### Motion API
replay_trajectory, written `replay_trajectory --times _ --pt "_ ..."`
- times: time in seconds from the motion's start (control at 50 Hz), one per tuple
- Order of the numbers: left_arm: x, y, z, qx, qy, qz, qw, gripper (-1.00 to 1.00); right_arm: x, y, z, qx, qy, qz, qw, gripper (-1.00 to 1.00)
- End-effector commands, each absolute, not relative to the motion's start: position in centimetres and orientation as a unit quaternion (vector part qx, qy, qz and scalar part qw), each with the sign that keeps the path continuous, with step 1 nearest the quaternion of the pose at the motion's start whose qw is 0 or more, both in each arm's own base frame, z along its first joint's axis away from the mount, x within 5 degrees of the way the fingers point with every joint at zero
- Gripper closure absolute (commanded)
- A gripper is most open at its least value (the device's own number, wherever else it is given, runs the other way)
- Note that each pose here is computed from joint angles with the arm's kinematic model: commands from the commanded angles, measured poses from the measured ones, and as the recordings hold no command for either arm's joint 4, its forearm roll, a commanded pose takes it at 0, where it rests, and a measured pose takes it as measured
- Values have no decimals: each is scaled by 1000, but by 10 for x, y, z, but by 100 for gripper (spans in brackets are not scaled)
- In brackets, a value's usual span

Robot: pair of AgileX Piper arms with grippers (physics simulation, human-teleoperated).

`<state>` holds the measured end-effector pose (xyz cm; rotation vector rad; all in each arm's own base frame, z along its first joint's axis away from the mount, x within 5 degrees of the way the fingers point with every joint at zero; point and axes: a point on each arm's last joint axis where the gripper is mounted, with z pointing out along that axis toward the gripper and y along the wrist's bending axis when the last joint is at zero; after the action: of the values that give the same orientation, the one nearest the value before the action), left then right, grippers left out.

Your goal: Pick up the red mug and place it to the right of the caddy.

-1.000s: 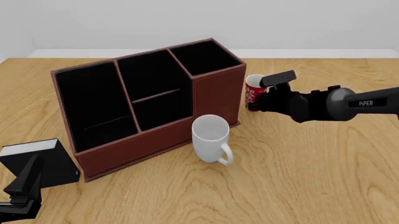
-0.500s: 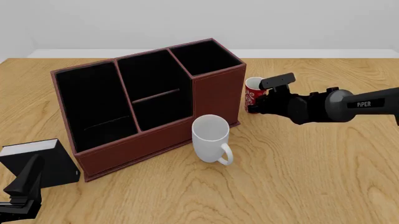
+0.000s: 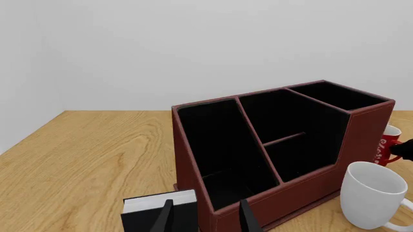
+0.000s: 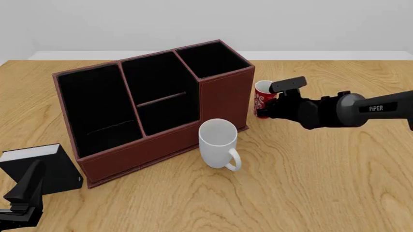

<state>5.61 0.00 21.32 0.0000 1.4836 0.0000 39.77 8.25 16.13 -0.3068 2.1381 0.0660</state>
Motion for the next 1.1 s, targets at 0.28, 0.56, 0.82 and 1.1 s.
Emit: replay_trajectory --times 0.28,0.56,0.82,1.1 --pt "56 0 213 0 676 0 737 -100 396 88 151 -131 882 32 452 -100" --pt "56 0 213 0 676 0 737 -100 388 86 158 -125 881 35 455 -100" --pt "56 0 213 0 676 0 737 -100 338 60 175 -102 875 28 473 -100" --pt "56 0 213 0 676 0 737 -100 237 40 213 -87 851 35 517 -100"
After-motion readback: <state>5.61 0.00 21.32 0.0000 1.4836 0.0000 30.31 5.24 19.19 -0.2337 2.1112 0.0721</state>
